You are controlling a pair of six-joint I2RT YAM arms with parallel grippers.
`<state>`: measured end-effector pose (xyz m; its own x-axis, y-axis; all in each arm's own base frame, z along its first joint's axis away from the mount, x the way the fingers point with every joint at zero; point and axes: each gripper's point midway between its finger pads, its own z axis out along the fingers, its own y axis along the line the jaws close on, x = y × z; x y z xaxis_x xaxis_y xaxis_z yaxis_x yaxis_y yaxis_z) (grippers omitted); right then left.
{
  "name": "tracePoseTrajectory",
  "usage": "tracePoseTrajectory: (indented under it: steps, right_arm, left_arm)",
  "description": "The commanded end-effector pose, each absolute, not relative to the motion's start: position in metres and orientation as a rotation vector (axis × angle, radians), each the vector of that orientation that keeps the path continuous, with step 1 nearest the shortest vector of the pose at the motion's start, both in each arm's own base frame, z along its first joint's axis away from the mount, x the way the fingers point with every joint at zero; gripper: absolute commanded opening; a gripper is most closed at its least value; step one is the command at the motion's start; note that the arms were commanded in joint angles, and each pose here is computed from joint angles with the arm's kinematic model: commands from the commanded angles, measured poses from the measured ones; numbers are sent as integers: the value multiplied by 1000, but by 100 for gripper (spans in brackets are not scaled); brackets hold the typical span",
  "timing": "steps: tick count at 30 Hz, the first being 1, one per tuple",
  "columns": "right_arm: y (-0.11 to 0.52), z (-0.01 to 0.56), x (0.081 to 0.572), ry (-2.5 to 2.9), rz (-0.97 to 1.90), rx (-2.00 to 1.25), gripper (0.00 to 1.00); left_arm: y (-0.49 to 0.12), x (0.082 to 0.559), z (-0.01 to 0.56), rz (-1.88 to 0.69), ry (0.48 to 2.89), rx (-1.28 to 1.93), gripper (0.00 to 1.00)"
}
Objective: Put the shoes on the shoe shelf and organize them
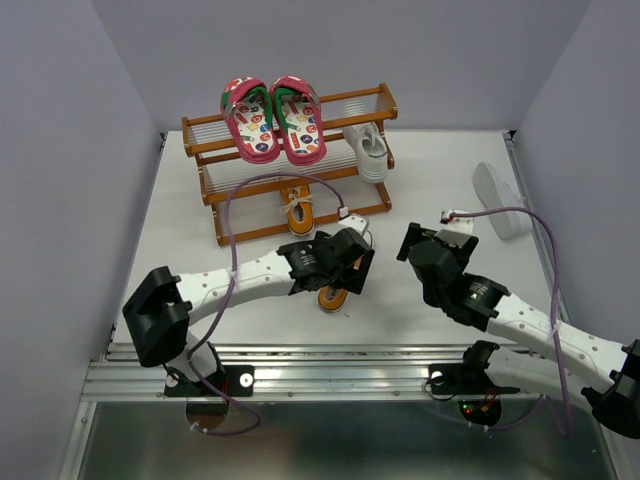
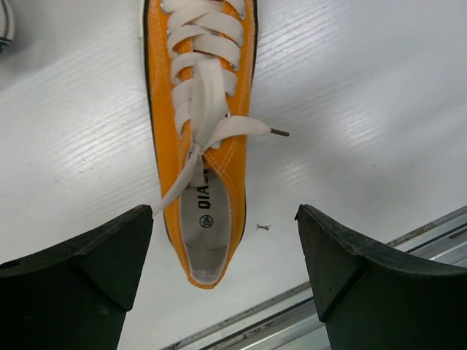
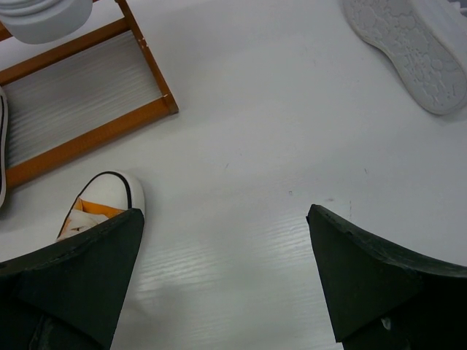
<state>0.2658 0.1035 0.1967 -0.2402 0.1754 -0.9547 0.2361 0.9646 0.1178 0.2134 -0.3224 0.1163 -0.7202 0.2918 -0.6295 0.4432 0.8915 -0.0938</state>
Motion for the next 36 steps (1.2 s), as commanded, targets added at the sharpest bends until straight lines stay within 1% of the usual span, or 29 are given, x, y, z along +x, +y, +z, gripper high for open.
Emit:
tracePoseTrajectory:
  steps: [1, 2, 3, 5, 8, 11, 14, 17, 20, 21, 26, 29, 30, 31, 36]
  right_arm:
    - [103, 214, 270, 1781, -35, 361, 100]
    - [102, 215, 270, 1779, -35, 363, 100]
    - [102, 215, 271, 1778, -37, 363, 100]
    - [103, 216, 271, 1778, -37, 363, 100]
    - [104, 215, 271, 1783, -42, 353, 100]
    - [106, 213, 272, 1792, -44, 342, 100]
    - [108, 214, 273, 1797, -40, 338, 100]
    - [111, 211, 274, 1806, -39, 332, 100]
    - [113, 210, 275, 1813, -41, 325, 100]
    - [114, 209, 276, 1816, -42, 324, 100]
    - [121, 208, 279, 1832, -39, 307, 100]
    - [123, 208, 281, 1835, -41, 303, 100]
    - [124, 208, 282, 1837, -44, 301, 100]
    - [123, 207, 283, 1839, -59, 295, 100]
    - [124, 214, 287, 1829, -90, 284, 100]
  left_arm:
    - [-297, 219, 123, -257, 2322, 496, 95]
    - [-296, 218, 123, -274, 2313, 493, 98]
    - [-295, 215, 124, -301, 2302, 489, 99]
    - [-292, 206, 111, -332, 2324, 493, 99]
    - [-296, 204, 111, -369, 2300, 466, 96]
    - [-304, 201, 110, -418, 2308, 441, 96]
    - [-308, 195, 100, -422, 2349, 462, 98]
    - [-304, 194, 93, -397, 2351, 432, 98]
    - [-298, 194, 86, -374, 2361, 409, 94]
    - [-297, 194, 83, -366, 2365, 406, 91]
    - [-292, 190, 71, -342, 2371, 417, 88]
    - [-289, 189, 68, -338, 2373, 406, 79]
    - [-289, 189, 68, -338, 2372, 405, 79]
    - [-288, 189, 65, -332, 2375, 407, 77]
    - [-290, 191, 59, -313, 2372, 408, 77]
